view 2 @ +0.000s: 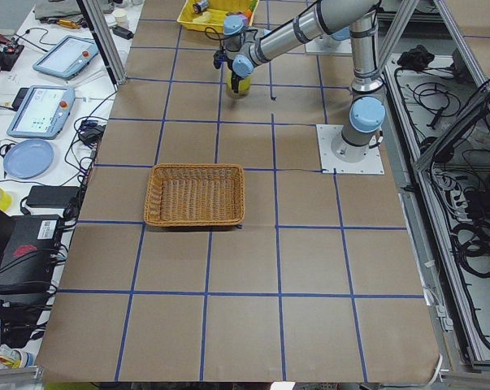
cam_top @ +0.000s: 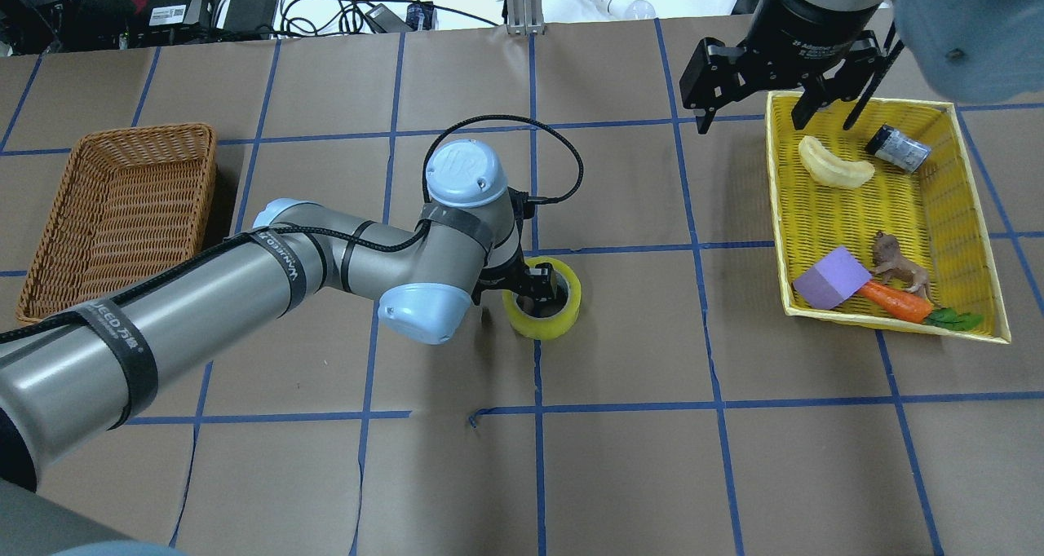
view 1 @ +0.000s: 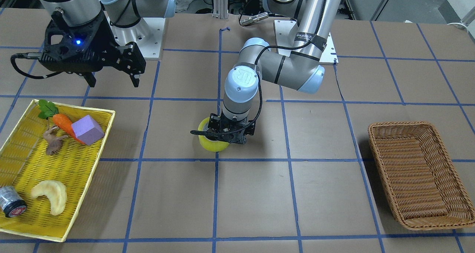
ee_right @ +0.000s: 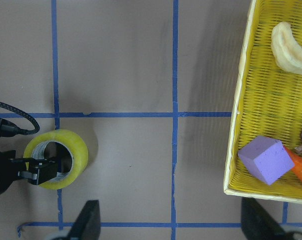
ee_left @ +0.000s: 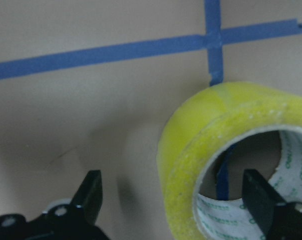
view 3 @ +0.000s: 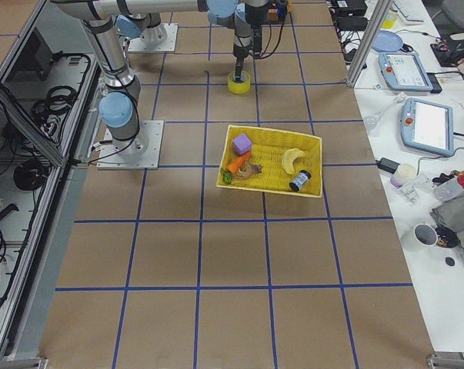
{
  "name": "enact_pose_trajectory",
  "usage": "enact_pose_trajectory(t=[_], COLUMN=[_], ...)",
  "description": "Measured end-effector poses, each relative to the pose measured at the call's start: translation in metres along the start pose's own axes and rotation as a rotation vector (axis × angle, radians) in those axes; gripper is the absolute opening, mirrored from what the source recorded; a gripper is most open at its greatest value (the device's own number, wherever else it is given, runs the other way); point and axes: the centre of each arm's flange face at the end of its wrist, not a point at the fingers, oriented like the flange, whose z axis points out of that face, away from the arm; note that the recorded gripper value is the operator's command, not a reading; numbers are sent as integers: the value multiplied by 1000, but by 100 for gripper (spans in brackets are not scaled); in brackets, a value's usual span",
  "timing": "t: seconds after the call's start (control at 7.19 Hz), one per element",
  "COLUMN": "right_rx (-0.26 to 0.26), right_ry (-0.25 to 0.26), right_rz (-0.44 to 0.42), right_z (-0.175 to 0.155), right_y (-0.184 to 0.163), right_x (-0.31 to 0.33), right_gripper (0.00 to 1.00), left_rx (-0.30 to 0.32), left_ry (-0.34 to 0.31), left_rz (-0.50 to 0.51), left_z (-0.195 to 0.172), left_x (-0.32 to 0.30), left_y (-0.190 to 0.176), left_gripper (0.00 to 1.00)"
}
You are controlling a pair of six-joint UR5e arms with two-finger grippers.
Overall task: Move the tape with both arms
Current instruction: 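Lower the left gripper onto the tape roll rim and close it, then lift the tape roll with the left gripper and carry it over the wicker basket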
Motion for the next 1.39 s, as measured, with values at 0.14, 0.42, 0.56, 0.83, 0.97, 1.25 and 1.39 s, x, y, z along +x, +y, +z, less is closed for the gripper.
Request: enact_pose_trajectory(t=[0.14, 0.42, 0.56, 0.83, 0.97, 1.25, 1.39], right_rx=[0, 0, 0, 0, 0, -1, -2], right_ry=[-1, -1, -1, -1, -1, 0, 0], right_rz=[0, 0, 0, 0, 1, 0, 0], right_z=[0, 0, 0, 0, 0, 0, 0], right_y=[0, 0, 0, 0, 0, 0, 0], right_x=[0, 0, 0, 0, 0, 0, 0], right_gripper=[100, 100, 100, 100, 100, 100, 100], left_rx=[5, 15, 23, 47, 45, 45, 52], left_ry=[0, 0, -4, -76, -102, -139, -151], left_rz=[0, 6, 15, 36, 33, 37, 47], left_z=[-1, -5, -10, -33, -53, -105, -124], left_x=[0, 1, -2, -37, -74, -187, -246], left_y=[0, 0, -1, -18, -34, -61, -64], left_gripper=[0, 0, 0, 0, 0, 0, 0])
